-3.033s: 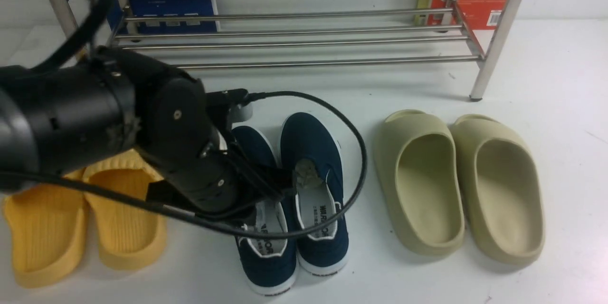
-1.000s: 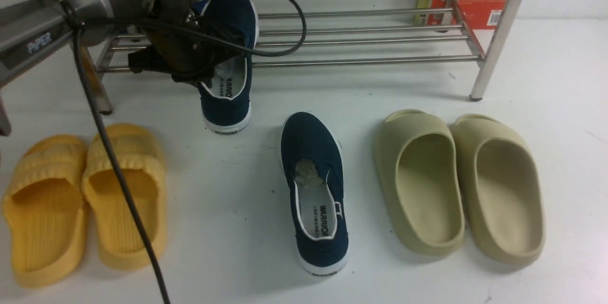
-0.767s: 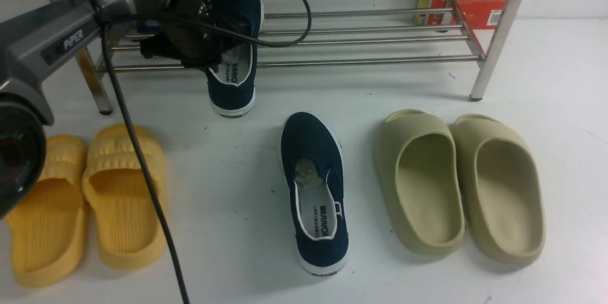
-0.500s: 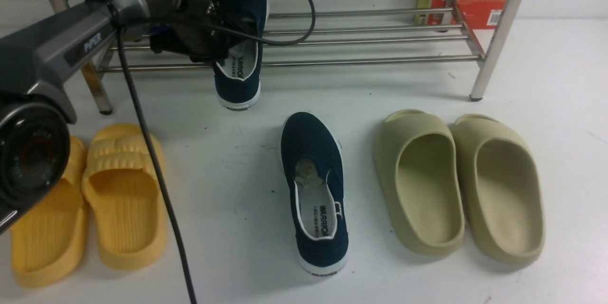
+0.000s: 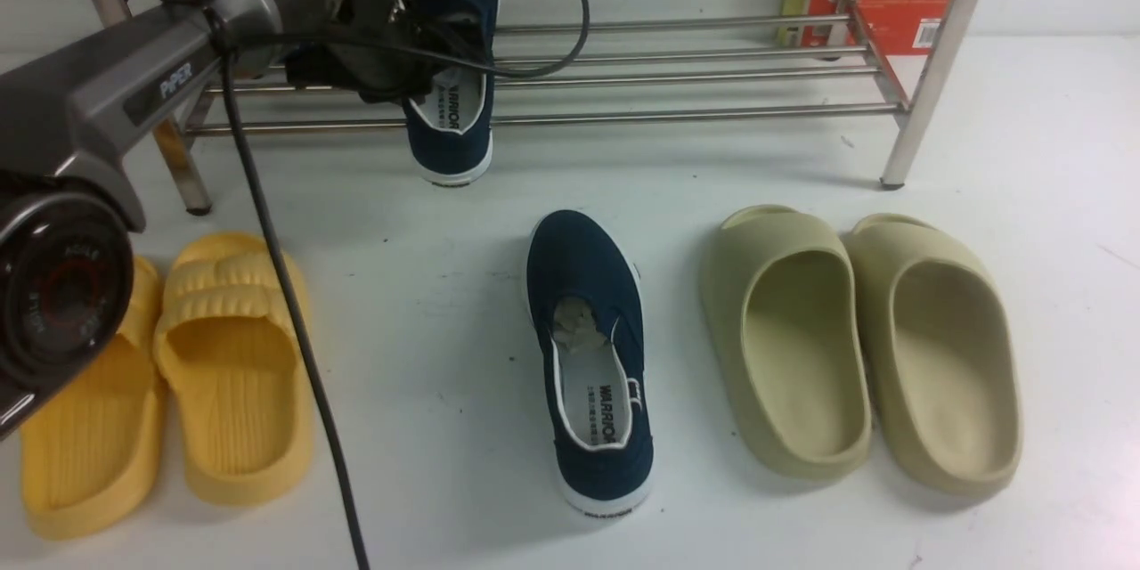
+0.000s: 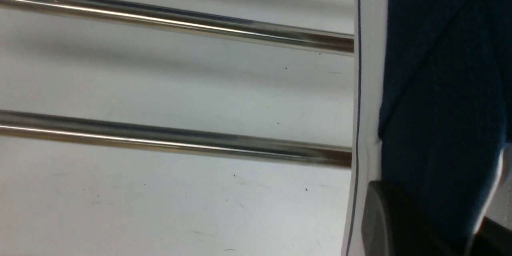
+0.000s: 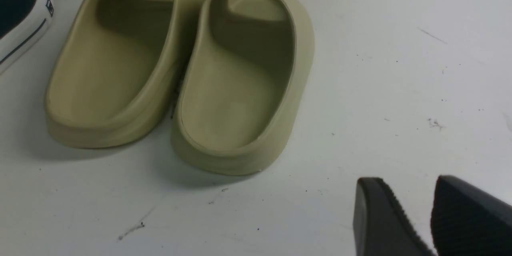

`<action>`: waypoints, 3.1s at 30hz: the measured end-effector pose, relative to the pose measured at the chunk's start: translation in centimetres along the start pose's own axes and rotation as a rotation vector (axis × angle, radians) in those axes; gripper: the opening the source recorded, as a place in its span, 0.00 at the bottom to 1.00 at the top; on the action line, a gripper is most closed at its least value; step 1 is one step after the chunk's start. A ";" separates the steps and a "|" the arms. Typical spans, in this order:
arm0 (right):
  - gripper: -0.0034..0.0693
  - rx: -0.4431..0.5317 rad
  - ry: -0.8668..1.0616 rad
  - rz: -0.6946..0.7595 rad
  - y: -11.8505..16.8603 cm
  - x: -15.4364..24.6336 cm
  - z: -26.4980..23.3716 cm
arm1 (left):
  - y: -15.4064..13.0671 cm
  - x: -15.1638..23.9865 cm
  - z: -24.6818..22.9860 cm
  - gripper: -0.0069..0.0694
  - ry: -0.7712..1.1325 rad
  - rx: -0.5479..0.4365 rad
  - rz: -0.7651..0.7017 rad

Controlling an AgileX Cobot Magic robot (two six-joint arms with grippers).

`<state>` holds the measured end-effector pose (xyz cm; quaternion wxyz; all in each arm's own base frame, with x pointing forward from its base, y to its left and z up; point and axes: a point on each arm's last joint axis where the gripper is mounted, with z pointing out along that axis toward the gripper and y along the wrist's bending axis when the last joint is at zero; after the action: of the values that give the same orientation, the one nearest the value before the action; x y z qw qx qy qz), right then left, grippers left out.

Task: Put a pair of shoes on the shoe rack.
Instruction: Use the left arm to put a shoe into the shoe rack

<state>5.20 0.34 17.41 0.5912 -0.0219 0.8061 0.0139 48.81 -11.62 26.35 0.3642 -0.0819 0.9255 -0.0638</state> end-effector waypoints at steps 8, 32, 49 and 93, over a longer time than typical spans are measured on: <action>0.38 0.000 0.000 0.000 0.0 0.0 0.0 | -0.3 -0.6 -0.2 0.34 -0.060 0.029 0.003; 0.38 0.000 0.000 -0.001 0.0 0.0 0.0 | 0.3 1.7 -12.8 0.31 0.162 0.008 -0.009; 0.38 0.000 0.000 0.000 0.0 0.0 0.0 | -1.1 11.1 -5.9 0.07 0.174 0.095 0.070; 0.38 0.000 0.000 0.000 0.0 0.0 0.0 | -1.5 10.0 -2.1 0.07 -0.023 0.206 0.095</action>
<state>5.20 0.34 17.41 0.5912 -0.0220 0.8061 0.0137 40.30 -14.93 21.49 0.3838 -0.0009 0.9127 -0.1402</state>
